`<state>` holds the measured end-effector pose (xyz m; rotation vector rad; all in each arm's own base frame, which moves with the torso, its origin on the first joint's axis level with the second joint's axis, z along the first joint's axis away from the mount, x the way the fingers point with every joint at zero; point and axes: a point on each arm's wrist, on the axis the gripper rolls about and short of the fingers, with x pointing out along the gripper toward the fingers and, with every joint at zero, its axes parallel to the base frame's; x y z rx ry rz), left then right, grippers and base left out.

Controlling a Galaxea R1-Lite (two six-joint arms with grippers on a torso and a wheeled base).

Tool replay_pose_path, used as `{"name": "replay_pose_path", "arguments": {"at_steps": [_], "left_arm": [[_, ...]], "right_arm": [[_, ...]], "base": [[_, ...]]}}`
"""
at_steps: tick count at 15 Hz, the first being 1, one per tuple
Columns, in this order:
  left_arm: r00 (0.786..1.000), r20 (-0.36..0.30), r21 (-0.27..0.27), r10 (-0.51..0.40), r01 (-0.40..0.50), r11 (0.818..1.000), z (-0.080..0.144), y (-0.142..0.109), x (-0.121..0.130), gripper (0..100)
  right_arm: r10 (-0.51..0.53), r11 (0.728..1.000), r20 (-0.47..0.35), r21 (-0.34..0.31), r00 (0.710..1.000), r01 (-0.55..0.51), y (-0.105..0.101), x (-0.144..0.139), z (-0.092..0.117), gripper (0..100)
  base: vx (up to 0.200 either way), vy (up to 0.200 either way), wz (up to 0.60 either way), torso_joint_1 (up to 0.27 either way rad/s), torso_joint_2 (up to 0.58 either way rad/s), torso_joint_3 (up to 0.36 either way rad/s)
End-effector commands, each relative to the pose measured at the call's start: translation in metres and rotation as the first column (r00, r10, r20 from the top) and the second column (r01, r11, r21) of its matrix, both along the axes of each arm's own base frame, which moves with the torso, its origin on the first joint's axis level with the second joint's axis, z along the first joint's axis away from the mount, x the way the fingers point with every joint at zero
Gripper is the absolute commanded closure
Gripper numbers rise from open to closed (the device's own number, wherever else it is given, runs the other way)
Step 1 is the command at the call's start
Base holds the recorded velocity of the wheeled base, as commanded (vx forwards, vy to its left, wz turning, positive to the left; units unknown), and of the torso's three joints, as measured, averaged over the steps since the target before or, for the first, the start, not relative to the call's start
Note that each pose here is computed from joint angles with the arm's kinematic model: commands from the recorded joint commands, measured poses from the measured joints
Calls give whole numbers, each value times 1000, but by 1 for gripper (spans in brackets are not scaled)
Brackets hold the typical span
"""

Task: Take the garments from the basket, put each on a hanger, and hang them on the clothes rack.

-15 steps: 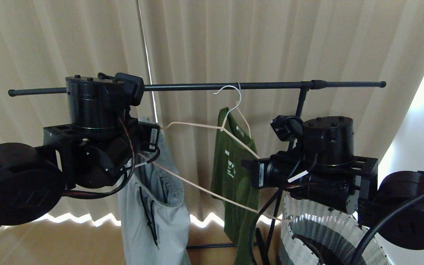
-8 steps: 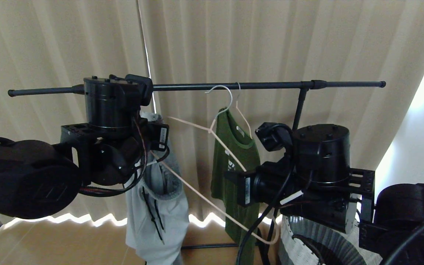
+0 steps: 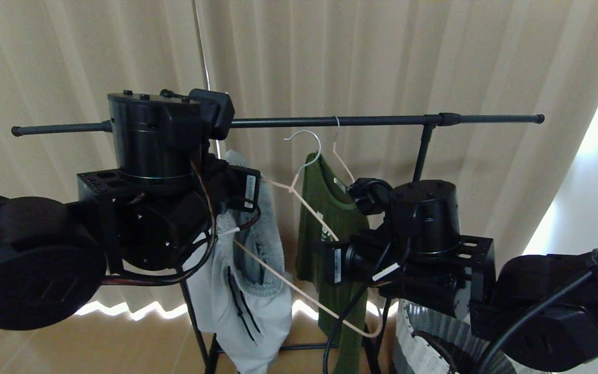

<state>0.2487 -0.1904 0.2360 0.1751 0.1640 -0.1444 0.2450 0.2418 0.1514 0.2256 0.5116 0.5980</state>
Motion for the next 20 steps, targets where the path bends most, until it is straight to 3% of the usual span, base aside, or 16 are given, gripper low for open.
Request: {"name": "replay_pose_path", "arguments": {"at_steps": [1,5,6,11,16,18,20], "left_arm": [[998,10,-20,-67,67,998,7,-1,-10,100],[975,-17,-17,-221,221,975,2,3,-20,100],[962,-36,-13,-271,271,962,-3,4,-22,100],[922,-66,-10,-382,382,924,-11,-8,-31,100],[906,-65,-4,-418,418,908,-11,-6,-37,100],[877,-89,-13,-472,473,881,-17,-4,-41,100],[868,-92,-10,-489,490,872,-17,-4,-42,100]], "right_arm": [[-10,1000,-4,-5,1000,10,-2,3,-2,100],[-26,1000,13,1,1000,26,-8,5,4,100],[-26,1000,15,3,1000,26,-8,5,5,100],[-21,1000,34,10,999,20,-9,4,11,100],[-12,1000,94,25,995,10,-16,-3,30,100],[-10,1000,103,25,995,7,-16,-3,32,100],[-4,1000,115,15,993,2,-16,-3,33,100]], "base": [[0,0,0,0,0,0],[0,0,0,0,0,0],[0,0,0,0,0,0],[0,0,0,0,0,0],[0,0,0,0,0,0],[0,0,0,0,0,0],[0,0,0,0,0,0]]}}
